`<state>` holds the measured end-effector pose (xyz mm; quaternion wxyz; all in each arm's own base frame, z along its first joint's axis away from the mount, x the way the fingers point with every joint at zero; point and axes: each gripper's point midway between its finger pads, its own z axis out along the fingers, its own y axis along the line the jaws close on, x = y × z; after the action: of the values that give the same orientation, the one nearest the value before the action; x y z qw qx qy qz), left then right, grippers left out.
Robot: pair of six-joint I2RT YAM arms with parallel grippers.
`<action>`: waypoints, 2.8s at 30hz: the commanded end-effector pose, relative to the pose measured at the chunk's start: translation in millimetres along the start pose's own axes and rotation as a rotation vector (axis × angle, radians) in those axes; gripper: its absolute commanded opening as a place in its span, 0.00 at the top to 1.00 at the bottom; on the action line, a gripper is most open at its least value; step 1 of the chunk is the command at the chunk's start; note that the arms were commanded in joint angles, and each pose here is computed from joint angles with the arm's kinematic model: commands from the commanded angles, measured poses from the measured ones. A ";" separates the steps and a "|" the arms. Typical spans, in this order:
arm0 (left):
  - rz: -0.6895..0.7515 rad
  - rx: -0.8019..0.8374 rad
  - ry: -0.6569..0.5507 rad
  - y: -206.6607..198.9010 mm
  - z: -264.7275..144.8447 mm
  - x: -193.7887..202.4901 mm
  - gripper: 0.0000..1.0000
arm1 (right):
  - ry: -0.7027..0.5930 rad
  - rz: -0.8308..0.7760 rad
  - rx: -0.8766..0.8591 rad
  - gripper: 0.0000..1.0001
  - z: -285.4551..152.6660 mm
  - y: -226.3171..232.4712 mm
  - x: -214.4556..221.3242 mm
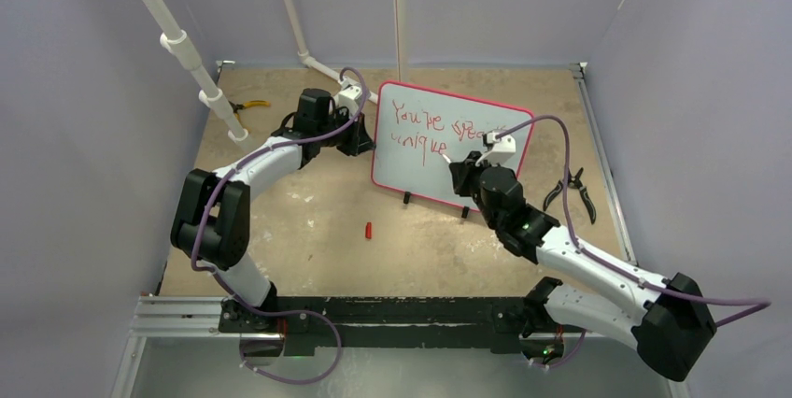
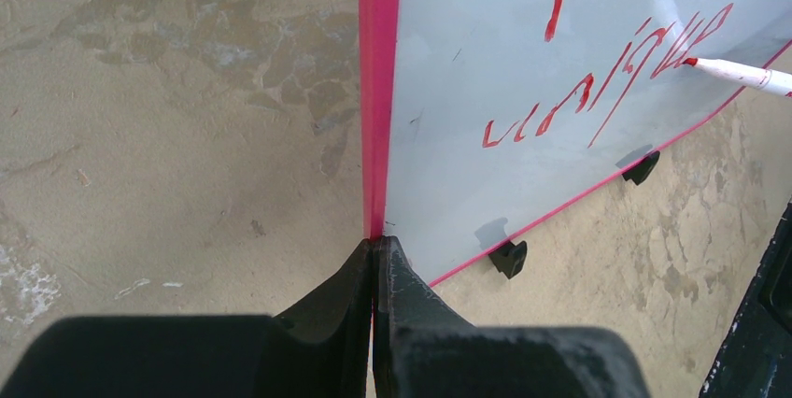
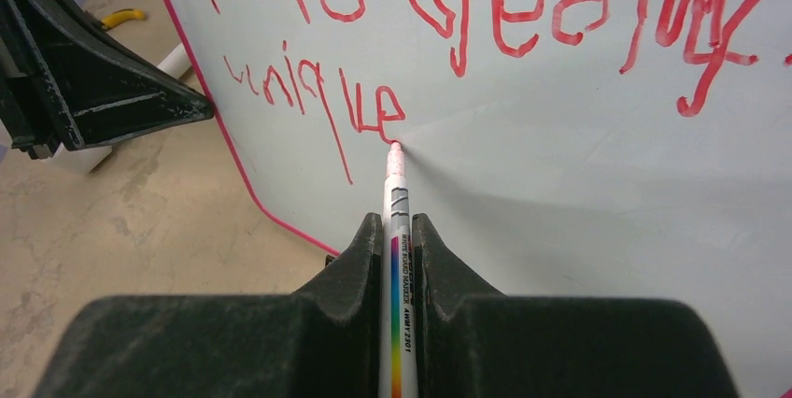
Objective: Write a sentence on the whiteboard
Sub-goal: Write a sentence on the whiteboard, then adjust the whiteboard marker.
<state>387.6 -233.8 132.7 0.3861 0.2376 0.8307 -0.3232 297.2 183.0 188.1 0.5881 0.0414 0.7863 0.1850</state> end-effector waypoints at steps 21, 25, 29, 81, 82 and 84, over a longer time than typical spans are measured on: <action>0.048 0.029 -0.067 -16.0 -11.7 -26.2 1.00 | -0.045 0.016 0.030 1.00 -23.0 -17.0 -13.3; 0.046 0.029 -0.064 -15.8 -11.3 -25.2 1.00 | -0.040 0.017 0.043 1.00 -24.4 -20.9 -10.5; 0.047 0.028 -0.064 -15.2 -10.9 -24.8 1.00 | -0.040 0.014 0.048 1.00 -21.9 -20.6 -10.3; -0.203 -0.071 -0.181 -97.1 -65.9 49.1 0.53 | -0.180 -0.066 -0.558 1.00 -70.1 66.7 -31.4; -0.212 -0.037 -0.210 -106.1 -70.6 43.8 0.53 | -0.178 -0.058 -0.599 1.00 -72.7 73.6 -30.6; -0.191 0.007 -0.266 -118.8 -84.8 30.1 0.53 | -0.149 -0.054 -0.623 1.00 -70.3 79.2 -24.7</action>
<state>251.8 -240.3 132.3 0.3967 0.1522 0.8442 -0.3267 231.7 216.2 238.4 0.6317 -0.1359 0.6784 0.3498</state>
